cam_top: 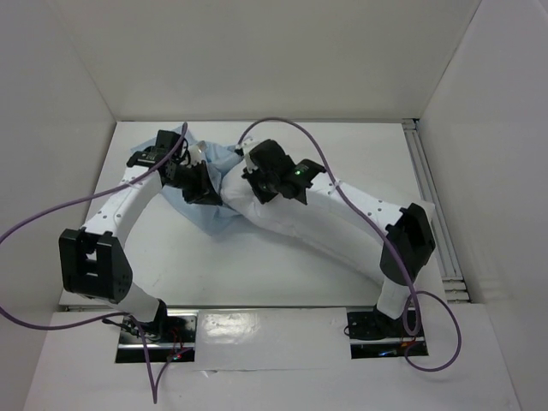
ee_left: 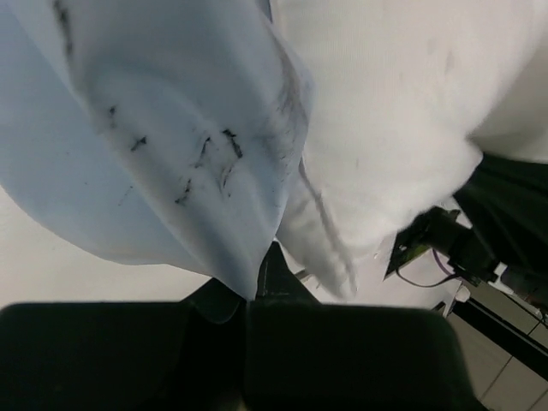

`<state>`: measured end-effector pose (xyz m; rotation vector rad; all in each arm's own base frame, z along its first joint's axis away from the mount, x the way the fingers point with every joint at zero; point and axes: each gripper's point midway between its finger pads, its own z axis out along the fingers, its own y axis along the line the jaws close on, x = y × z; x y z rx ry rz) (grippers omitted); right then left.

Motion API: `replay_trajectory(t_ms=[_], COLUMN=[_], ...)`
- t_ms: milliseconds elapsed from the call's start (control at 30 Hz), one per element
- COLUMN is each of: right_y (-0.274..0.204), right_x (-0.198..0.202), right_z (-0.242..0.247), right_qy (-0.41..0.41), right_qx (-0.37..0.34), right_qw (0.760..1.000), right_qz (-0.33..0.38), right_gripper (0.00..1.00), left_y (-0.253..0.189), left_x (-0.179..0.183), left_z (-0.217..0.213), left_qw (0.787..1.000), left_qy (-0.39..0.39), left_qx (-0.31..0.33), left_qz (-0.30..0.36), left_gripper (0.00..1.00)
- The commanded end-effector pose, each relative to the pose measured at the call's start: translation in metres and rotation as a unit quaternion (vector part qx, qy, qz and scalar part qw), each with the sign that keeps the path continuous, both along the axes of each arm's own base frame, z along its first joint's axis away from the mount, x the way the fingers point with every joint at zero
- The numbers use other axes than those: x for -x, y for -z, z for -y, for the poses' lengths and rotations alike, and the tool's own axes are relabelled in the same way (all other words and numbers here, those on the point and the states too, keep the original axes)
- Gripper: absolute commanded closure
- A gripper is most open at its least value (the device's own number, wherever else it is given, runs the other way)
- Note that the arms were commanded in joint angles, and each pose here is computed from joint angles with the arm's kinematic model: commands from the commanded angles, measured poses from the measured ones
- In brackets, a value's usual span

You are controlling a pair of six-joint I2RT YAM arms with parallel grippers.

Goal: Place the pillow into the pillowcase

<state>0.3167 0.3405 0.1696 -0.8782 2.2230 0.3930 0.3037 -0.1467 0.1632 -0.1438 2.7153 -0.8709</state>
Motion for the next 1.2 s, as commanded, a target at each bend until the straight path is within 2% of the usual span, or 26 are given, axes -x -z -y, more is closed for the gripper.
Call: replay_trajectory(t_ms=[0,100,200,333,367,433,533,700,767,867,933,1100,1167], right_y=[-0.048,-0.092,-0.094,-0.016,0.018,0.048,0.051,-0.02,-0.056,-0.073,-0.068,0.007,0.019], right_x=[-0.066,-0.092,-0.096,-0.077,-0.071,-0.066,-0.07,-0.108,-0.117,-0.117,-0.112,-0.07,-0.057], right_z=[0.04,0.029,0.01,0.008,0.02,0.039,0.046,0.042,0.029,0.01,-0.003,-0.043,-0.048], right_qy=[0.103,0.131,0.115,0.086,0.096,0.116,0.137,0.184,0.178,0.147,0.133,0.068,0.053], right_qx=[0.046,0.018,-0.001,0.05,0.085,0.126,0.141,0.101,0.064,0.027,0.015,-0.017,-0.033], right_qw=[0.989,0.981,0.983,0.991,0.989,0.983,0.978,0.968,0.969,0.976,0.979,0.996,0.998], right_qz=[0.096,0.144,0.146,0.09,0.07,0.06,0.069,0.136,0.16,0.158,0.151,0.057,0.028], right_gripper=[1.0,1.0,1.0,1.0,1.0,1.0,1.0,1.0,1.0,1.0,1.0,1.0,1.0], left_y=[-0.052,-0.077,-0.097,-0.109,-0.108,-0.104,-0.093,-0.101,-0.109,-0.114,-0.113,-0.099,-0.098], left_x=[-0.022,-0.028,-0.036,-0.035,-0.032,-0.024,-0.017,-0.012,-0.013,-0.014,-0.015,-0.005,-0.003], left_z=[0.007,0.009,0.009,0.006,0.007,0.004,0.0,0.001,0.003,0.005,0.007,0.007,0.009], left_qw=[0.996,0.993,0.991,0.989,0.989,0.989,0.991,0.99,0.988,0.987,0.987,0.988,0.988], left_qy=[0.015,0.029,0.038,0.048,0.05,0.052,0.047,0.055,0.058,0.067,0.069,0.074,0.077], left_qx=[0.038,0.045,0.05,0.047,0.051,0.051,0.05,0.057,0.062,0.068,0.073,0.076,0.083], left_qz=[0.078,0.107,0.122,0.135,0.13,0.127,0.111,0.121,0.126,0.131,0.126,0.11,0.105], left_gripper=[1.0,1.0,1.0,1.0,1.0,1.0,1.0,1.0,1.0,1.0,1.0,1.0,1.0])
